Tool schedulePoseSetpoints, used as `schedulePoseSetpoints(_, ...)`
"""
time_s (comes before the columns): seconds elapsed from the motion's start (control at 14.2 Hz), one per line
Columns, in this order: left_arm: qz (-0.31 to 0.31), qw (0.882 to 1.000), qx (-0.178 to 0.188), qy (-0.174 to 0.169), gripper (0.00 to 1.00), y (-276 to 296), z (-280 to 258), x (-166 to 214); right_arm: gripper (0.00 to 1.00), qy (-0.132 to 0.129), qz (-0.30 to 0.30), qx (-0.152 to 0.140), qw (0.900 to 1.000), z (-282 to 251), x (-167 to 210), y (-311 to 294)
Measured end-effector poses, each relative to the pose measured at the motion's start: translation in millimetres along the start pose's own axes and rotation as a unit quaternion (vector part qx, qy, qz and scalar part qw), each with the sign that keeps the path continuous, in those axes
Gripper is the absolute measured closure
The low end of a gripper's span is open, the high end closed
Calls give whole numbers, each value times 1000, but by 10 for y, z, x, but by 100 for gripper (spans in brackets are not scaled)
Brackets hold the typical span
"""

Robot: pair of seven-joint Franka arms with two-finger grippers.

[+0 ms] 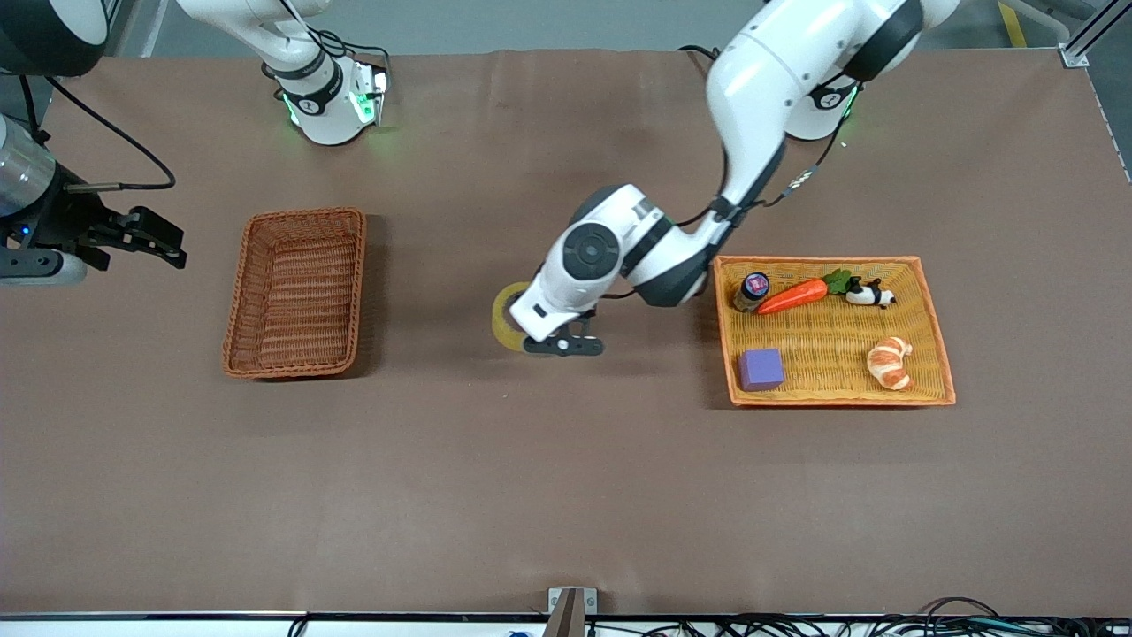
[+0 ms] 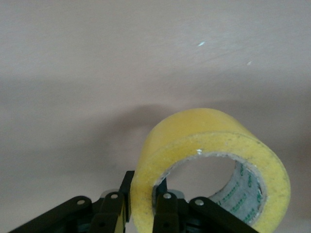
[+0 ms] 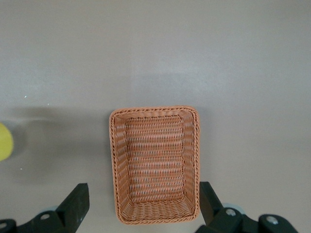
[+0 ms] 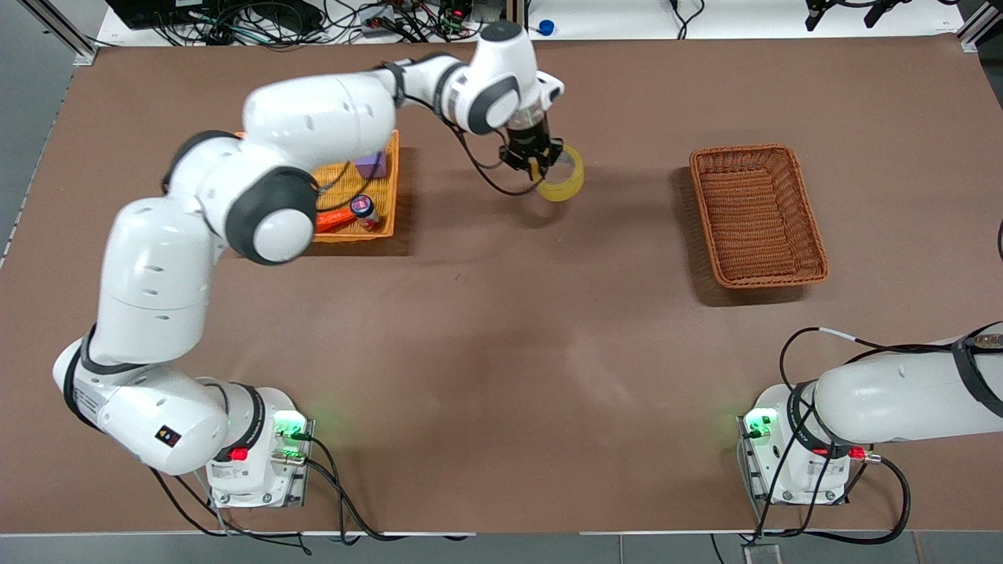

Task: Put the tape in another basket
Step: 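Carry the tape toward the empty basket while the right gripper reaches it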

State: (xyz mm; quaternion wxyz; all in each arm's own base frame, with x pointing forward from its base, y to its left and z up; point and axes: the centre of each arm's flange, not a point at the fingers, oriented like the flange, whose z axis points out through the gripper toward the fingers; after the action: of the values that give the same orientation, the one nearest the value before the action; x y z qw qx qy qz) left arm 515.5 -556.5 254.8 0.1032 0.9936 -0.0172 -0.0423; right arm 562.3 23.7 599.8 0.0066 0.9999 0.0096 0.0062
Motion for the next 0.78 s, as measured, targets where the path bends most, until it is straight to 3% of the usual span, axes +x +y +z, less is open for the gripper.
schedulePoseSetpoints(0.42, 26, 1000, 7, 11, 76, 264, 583, -271, 0, 0, -1, 0, 1000, 100, 14, -14)
schedulePoseSetpoints(0.78, 5, 1000, -7, 23, 31, 310, 585, -211, 0, -11, -19, 1, 1000, 309, 15, -213)
